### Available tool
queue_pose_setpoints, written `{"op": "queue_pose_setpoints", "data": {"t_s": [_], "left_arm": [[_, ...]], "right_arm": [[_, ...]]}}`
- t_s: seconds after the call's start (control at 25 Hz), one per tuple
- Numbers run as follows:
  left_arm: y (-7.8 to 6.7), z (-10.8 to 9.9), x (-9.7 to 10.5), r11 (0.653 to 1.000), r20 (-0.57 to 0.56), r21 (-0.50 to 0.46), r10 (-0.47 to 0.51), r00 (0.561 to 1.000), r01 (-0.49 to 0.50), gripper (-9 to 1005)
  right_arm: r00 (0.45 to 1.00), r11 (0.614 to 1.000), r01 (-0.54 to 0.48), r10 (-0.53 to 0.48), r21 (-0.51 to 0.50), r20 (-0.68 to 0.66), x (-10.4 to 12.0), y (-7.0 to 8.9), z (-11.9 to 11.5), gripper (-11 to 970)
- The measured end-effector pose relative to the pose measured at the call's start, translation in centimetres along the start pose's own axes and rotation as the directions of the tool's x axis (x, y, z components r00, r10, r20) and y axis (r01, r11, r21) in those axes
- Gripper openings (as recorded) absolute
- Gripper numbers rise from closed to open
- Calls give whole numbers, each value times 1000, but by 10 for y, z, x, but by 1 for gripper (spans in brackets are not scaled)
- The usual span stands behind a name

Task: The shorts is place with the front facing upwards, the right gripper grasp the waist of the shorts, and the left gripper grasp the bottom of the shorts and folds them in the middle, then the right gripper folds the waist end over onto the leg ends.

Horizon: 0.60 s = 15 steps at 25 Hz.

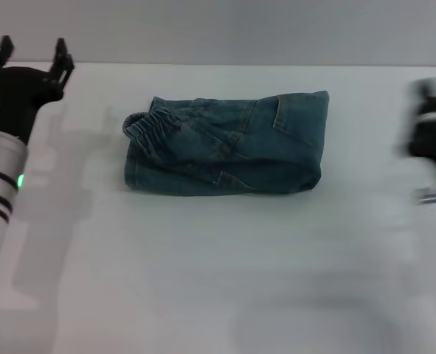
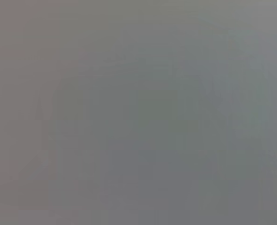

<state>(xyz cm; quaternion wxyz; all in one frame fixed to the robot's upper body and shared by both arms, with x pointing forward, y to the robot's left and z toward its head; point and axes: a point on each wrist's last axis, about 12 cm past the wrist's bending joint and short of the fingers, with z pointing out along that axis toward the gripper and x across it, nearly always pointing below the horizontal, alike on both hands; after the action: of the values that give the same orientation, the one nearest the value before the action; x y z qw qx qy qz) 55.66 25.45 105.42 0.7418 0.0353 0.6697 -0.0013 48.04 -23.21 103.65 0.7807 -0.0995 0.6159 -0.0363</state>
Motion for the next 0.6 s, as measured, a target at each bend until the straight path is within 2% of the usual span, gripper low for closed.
{"op": "queue_pose_setpoints", "data": {"t_s": [0.04,0.12,0.24,0.4,0.6], "left_arm": [[4,-1,1,1000,4,-11,8,1000,-8,813],[14,-5,6,999,0,-36,25,1000,-25,813],[27,-10,14,998,-27,-56,8,1000,-10,813],[45,-18,22,993,-47,-105,-63,997,57,813],[54,-25,21,989,-18,-128,-72,997,69,813]], "right_arm": [[999,993,32,-30,114,-23,6,-22,-6,131],[996,964,85,-72,252,-58,18,-58,-24,139],[998,945,37,-16,326,-66,27,-90,-45,150],[998,924,-23,44,381,-48,29,-104,-59,199],[997,919,-64,77,388,-18,27,-102,-60,302]]}}
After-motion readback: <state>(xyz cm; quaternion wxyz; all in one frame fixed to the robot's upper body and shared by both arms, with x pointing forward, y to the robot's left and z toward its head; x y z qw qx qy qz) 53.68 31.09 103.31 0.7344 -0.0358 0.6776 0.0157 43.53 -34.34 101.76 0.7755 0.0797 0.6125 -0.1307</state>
